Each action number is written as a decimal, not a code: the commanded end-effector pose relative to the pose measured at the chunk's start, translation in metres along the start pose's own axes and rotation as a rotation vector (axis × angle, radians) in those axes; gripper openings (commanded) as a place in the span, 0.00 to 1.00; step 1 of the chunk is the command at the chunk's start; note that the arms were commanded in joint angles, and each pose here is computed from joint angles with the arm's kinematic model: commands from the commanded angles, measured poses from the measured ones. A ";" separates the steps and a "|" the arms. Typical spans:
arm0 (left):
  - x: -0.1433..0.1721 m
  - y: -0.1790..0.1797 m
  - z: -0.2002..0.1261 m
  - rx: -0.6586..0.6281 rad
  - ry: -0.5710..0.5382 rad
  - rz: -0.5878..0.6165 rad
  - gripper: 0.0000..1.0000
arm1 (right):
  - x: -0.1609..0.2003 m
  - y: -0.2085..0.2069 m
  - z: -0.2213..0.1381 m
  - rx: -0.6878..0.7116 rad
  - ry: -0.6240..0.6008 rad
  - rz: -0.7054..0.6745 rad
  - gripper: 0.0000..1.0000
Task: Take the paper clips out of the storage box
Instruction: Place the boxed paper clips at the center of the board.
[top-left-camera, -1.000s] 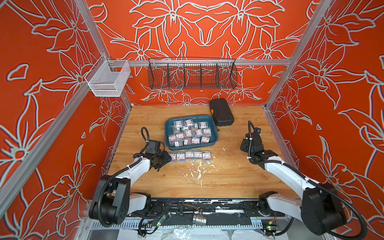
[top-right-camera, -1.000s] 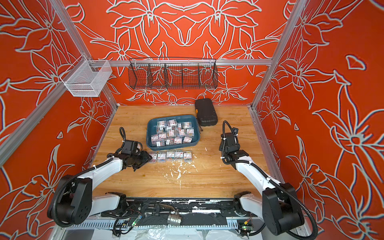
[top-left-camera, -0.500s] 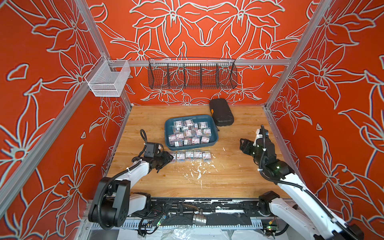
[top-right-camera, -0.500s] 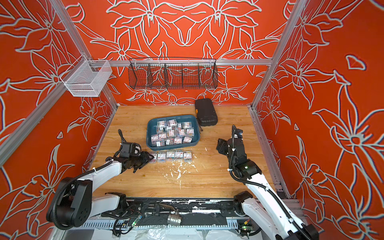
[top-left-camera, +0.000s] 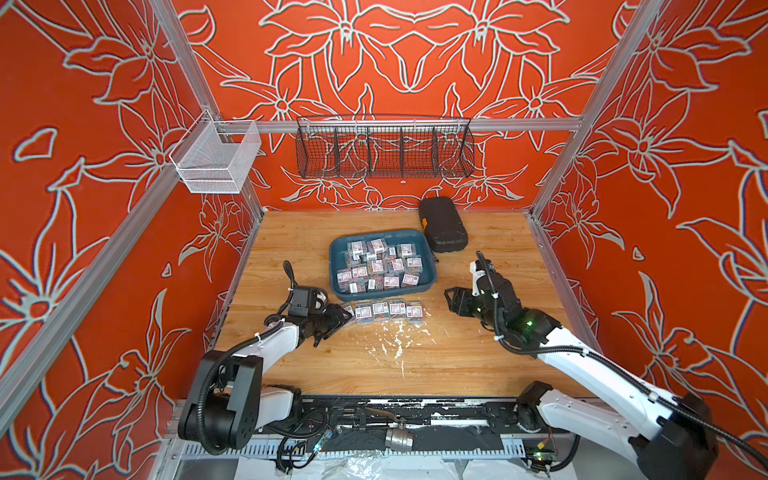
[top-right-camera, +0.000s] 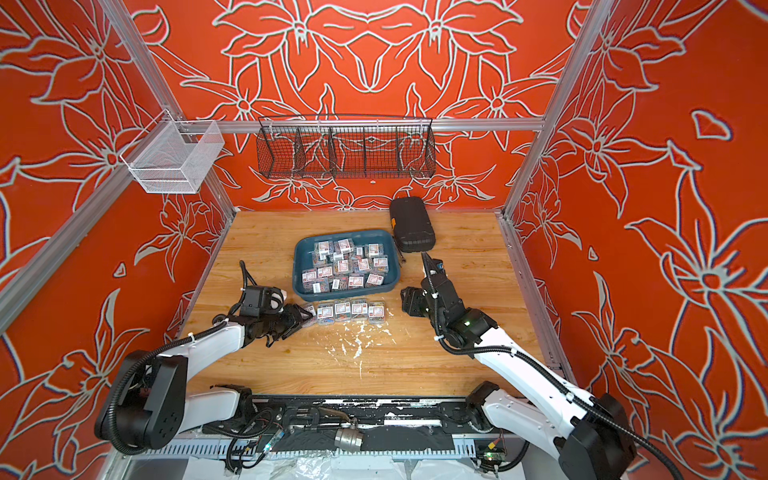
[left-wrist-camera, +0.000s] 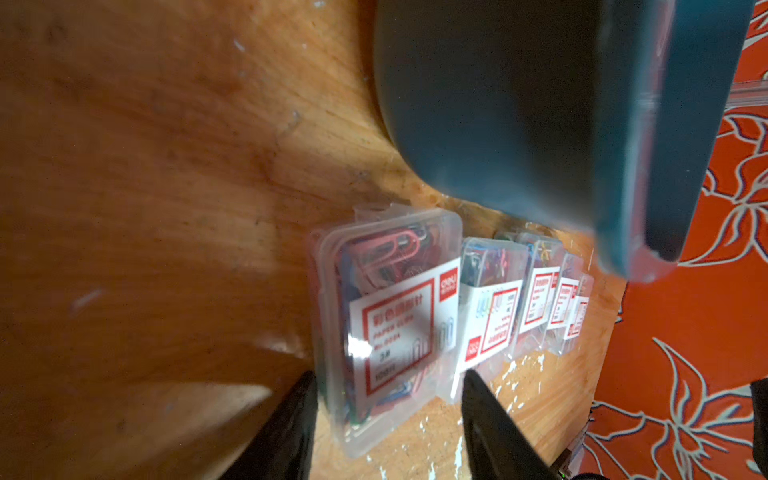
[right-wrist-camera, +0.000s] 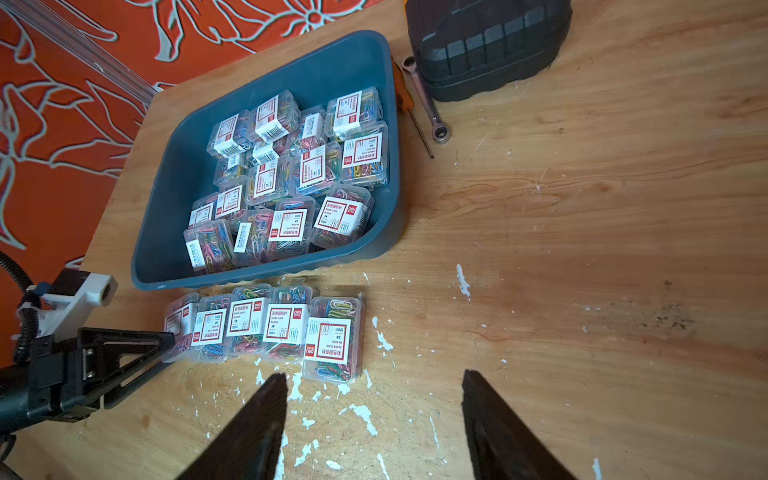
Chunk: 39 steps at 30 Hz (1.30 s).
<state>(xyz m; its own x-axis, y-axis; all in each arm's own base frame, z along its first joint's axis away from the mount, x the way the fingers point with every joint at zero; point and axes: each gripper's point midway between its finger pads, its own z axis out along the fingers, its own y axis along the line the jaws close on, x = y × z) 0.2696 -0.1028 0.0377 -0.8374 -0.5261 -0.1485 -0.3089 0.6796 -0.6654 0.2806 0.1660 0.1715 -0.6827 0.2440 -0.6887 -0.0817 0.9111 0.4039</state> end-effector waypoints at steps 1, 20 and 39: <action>0.020 0.015 0.001 -0.030 0.063 -0.039 0.55 | -0.012 0.020 0.003 -0.046 -0.024 0.009 0.69; -0.013 0.013 -0.013 -0.149 -0.040 0.013 0.61 | -0.029 0.074 0.049 -0.049 0.007 -0.150 0.66; -0.010 -0.031 0.005 -0.022 0.013 0.110 0.61 | -0.060 0.129 0.144 -0.061 -0.003 -0.370 0.61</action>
<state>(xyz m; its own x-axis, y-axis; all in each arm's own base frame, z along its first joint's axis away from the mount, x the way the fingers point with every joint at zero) 0.2816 -0.1132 0.0440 -0.8712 -0.4574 -0.1781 -0.2700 0.7496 -0.6043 0.4047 0.3054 0.1716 -0.6428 -0.0510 -0.7643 -0.3171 0.9260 0.2049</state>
